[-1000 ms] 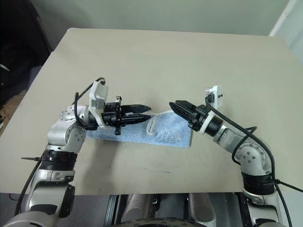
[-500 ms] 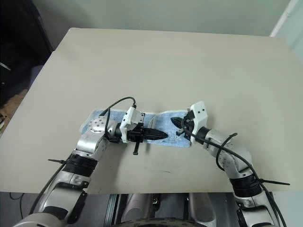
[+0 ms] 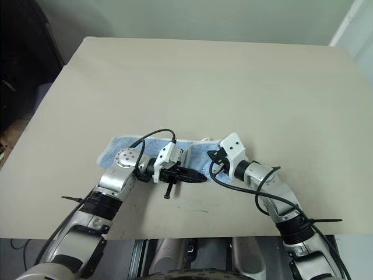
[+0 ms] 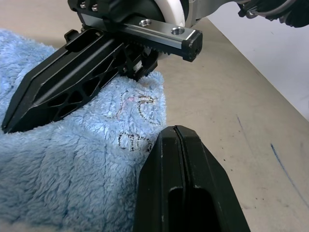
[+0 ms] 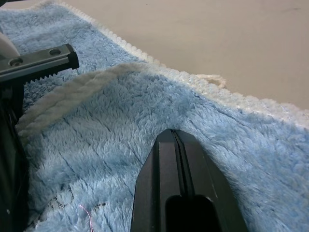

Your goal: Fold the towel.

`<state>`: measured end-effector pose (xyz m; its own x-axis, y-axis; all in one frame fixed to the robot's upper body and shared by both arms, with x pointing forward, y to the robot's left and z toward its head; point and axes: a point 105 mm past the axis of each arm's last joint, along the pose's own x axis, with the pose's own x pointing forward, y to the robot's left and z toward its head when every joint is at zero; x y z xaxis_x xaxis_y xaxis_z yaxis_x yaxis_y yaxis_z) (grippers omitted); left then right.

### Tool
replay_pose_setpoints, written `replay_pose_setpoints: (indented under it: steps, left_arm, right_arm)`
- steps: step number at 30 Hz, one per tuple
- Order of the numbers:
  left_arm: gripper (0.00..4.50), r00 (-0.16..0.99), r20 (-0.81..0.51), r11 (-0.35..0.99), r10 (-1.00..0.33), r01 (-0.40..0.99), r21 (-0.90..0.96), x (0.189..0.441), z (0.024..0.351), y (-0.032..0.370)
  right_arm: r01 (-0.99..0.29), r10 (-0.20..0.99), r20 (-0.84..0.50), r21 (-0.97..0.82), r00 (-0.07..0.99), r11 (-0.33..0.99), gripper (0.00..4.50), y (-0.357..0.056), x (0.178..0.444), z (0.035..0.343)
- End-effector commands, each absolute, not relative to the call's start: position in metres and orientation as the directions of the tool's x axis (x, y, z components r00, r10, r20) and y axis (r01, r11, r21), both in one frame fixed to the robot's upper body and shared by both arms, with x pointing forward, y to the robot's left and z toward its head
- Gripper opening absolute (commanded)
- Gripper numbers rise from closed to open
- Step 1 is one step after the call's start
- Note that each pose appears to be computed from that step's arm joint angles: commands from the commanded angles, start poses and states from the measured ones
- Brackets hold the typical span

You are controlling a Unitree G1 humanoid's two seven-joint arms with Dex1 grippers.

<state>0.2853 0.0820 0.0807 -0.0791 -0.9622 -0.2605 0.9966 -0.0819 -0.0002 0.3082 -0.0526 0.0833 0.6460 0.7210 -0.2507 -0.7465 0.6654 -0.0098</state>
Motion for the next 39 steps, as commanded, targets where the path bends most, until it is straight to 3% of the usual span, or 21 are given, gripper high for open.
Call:
replay_pose_setpoints:
  steps: [1, 6, 7, 9, 20, 21, 27, 31, 34, 39]
  left_arm:
    - [0.0, -0.005, -0.166, -0.008, -0.986, 1.0, 0.019, 0.295, 0.105, 0.085]
    - [0.0, 0.012, 0.04, 0.008, -0.999, 0.995, -0.1, 0.287, 0.165, 0.099]
    - [0.18, 0.018, 0.049, 0.012, -0.999, 0.993, -0.116, 0.284, 0.173, 0.104]
    - [0.58, 0.044, 0.047, 0.037, -0.998, 0.989, -0.142, 0.282, 0.183, 0.116]
    - [4.46, 0.34, -0.073, 0.347, -0.938, 0.898, -0.269, 0.281, 0.191, 0.213]
    - [4.5, 0.361, -0.078, 0.368, -0.929, 0.886, -0.282, 0.28, 0.19, 0.218]
    - [4.5, 0.551, -0.112, 0.545, -0.827, 0.735, -0.404, 0.27, 0.18, 0.263]
    - [4.5, 0.687, -0.129, 0.641, -0.715, 0.571, -0.512, 0.255, 0.167, 0.292]
    - [4.5, 0.763, -0.252, 0.734, -0.595, 0.388, -0.557, 0.242, 0.153, 0.315]
    - [4.5, 0.82, -0.334, 0.736, -0.465, 0.148, -0.66, 0.225, 0.144, 0.345]
  right_arm:
    - [-0.766, 0.755, -0.211, 0.036, 0.621, 0.641, 0.02, -0.053, 0.304, 0.093]
    - [-0.802, 0.818, -0.047, 0.174, 0.573, 0.572, 0.02, -0.053, 0.297, 0.136]
    - [-0.812, 0.828, -0.037, 0.175, 0.56, 0.557, 0.0, -0.053, 0.295, 0.141]
    - [-0.837, 0.851, -0.013, 0.173, 0.525, 0.519, 0.39, -0.053, 0.289, 0.151]
    - [-0.944, 0.942, -0.065, 0.016, 0.328, 0.33, 4.1, -0.056, 0.265, 0.177]
    - [-0.951, 0.949, -0.074, 0.011, 0.308, 0.309, 4.42, -0.056, 0.262, 0.177]
    - [-0.969, 0.961, -0.123, -0.021, 0.248, 0.247, 4.47, -0.051, 0.259, 0.172]
    - [-0.958, 0.956, -0.065, -0.005, 0.287, 0.287, 4.47, -0.044, 0.269, 0.178]
    - [-0.963, 0.962, -0.059, 0.012, 0.268, 0.269, 4.47, -0.041, 0.268, 0.177]
    - [-0.965, 0.963, -0.068, 0.007, 0.259, 0.261, 4.47, -0.035, 0.271, 0.172]
